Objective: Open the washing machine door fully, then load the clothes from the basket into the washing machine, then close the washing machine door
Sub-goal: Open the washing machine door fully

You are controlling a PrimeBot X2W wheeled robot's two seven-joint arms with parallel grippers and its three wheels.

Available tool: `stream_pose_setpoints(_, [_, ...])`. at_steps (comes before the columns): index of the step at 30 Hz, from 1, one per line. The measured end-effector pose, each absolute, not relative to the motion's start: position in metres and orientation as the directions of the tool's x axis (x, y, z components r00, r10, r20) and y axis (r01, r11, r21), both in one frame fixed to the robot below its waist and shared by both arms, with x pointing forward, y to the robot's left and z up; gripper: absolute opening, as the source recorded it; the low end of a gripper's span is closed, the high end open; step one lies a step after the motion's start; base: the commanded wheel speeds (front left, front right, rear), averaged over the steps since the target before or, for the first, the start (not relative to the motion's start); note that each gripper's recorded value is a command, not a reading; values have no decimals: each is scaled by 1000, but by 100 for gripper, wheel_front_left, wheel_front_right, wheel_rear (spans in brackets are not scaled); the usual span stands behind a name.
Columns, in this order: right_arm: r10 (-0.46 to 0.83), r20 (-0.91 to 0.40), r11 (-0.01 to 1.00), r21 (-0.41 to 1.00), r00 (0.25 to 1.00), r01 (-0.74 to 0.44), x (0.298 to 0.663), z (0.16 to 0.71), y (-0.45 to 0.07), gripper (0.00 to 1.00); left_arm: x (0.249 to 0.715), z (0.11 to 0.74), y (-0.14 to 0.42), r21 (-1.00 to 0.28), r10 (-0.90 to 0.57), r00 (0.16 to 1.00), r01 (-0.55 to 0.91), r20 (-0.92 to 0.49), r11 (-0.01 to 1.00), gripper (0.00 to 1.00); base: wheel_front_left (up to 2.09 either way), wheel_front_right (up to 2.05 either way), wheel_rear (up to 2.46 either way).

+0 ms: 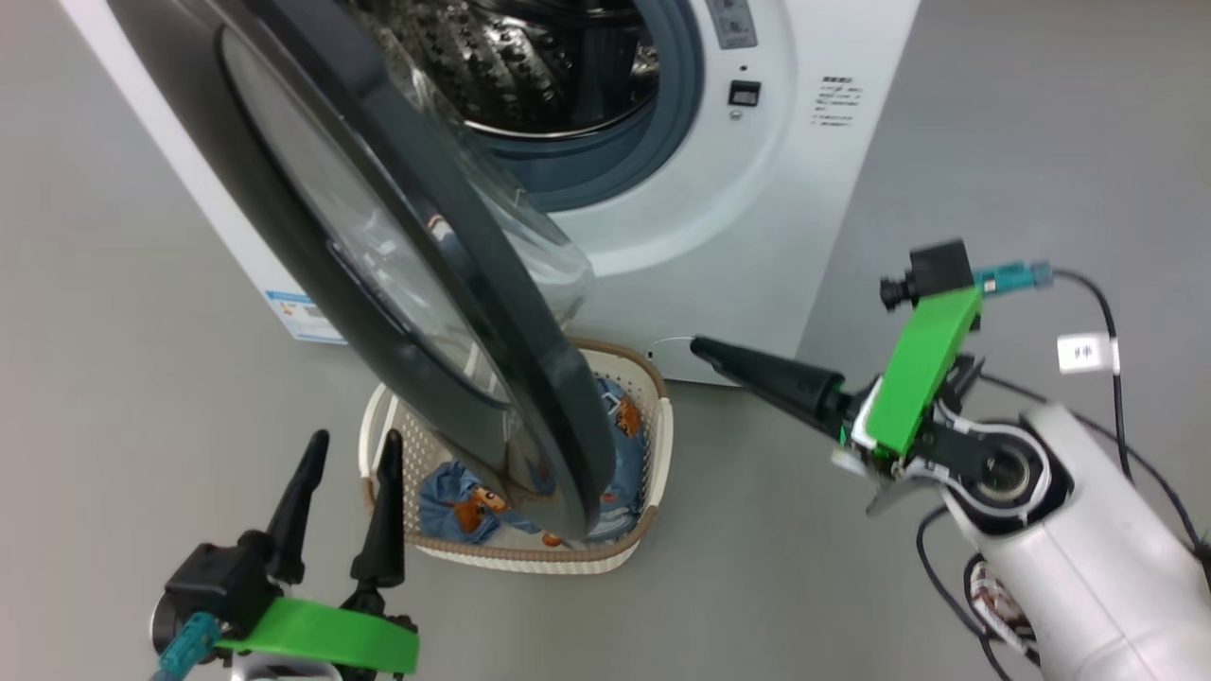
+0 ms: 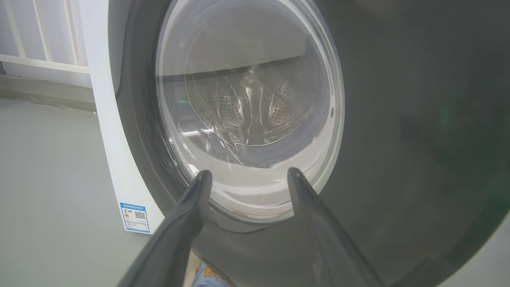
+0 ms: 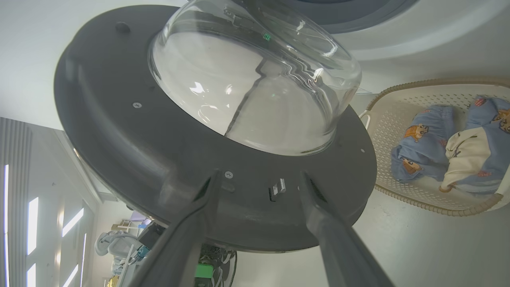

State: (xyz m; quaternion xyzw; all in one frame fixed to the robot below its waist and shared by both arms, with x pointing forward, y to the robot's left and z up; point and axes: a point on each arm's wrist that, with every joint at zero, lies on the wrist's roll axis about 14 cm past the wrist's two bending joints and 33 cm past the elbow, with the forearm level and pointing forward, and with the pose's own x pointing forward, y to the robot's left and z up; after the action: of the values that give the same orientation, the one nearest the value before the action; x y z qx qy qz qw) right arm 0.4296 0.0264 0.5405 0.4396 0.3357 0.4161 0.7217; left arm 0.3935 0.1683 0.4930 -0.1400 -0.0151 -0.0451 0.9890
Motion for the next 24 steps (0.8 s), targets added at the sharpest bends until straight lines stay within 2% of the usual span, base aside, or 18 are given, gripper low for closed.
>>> stream_pose_setpoints(5, [841,-157,316,920,518,-232,419,516,1,100,390,490,169,-277,-86,996,92,35,956,100,0,0,0])
stream_pose_setpoints(12, [720,-184,412,890,670,-197,411,501,-41,100,385,487,169,-278,-87,996,91,27,956,100,0,0,0])
stream_pose_setpoints(19, [537,-128,558,795,834,-237,417,507,-83,100,384,488,163,-282,-102,994,107,31,953,100,0,0,0])
stream_pose_setpoints(20, [495,-104,611,748,863,-260,418,507,-90,100,383,489,162,-283,-104,994,110,34,953,100,0,0,0])
stream_pose_setpoints(24, [416,-49,699,656,908,-285,416,503,-103,100,383,491,162,-284,-103,994,110,39,953,100,0,0,0])
